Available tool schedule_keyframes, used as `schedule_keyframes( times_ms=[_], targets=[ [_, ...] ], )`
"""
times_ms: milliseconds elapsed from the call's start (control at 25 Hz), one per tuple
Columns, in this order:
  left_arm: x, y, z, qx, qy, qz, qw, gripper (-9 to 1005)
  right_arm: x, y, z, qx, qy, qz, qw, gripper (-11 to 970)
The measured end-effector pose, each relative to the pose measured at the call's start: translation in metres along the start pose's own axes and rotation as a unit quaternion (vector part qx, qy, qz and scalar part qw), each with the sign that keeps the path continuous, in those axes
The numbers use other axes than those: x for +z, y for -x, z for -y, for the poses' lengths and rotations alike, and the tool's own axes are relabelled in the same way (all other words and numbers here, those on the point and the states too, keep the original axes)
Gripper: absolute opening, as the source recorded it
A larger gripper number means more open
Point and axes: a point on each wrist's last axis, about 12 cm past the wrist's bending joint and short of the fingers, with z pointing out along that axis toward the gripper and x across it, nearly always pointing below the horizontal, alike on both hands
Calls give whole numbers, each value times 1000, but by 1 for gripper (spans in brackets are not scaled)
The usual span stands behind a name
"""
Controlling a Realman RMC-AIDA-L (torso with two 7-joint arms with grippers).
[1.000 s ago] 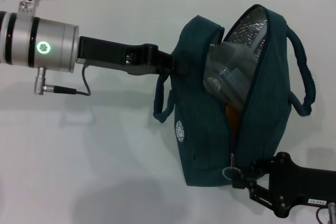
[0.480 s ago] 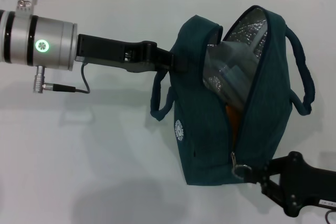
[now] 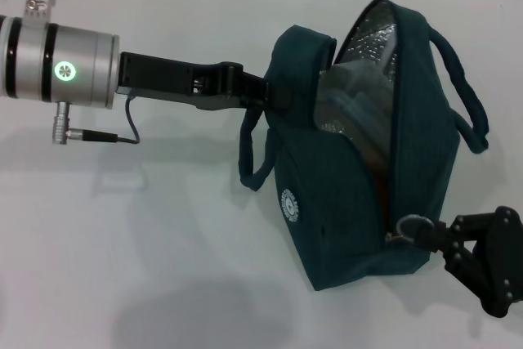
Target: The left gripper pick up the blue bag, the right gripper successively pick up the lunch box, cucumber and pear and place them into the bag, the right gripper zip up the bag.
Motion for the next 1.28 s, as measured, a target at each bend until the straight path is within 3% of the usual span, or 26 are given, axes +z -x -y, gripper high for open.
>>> schedule_keyframes(
  times_ms=[240,400,600,920,1080,1160,1280],
  targets=[
    [3,-2,0,17,-3,2,1000,66,7,3,3,-3,11,1,1000,9],
    [-3,-3,1,45,-19,35,998,66,9,3,4,-4,13,0,1000,9],
    [-19,-9,1,84,-49,109,989,250,9,2,4,-3,13,-1,1000,10],
    [-38,-20,0,135,-59,173,974,389,9,4,6,-18,3,7,1000,11],
    [-46,-35,-4,158,-56,197,966,459,8,10,9,-45,-8,32,998,11],
    [-47,-39,-6,164,-53,199,965,694,8,14,10,-56,-14,46,997,11],
    [-48,-51,-9,183,-45,206,960,785,9,20,14,-69,-22,62,995,12]
  ],
)
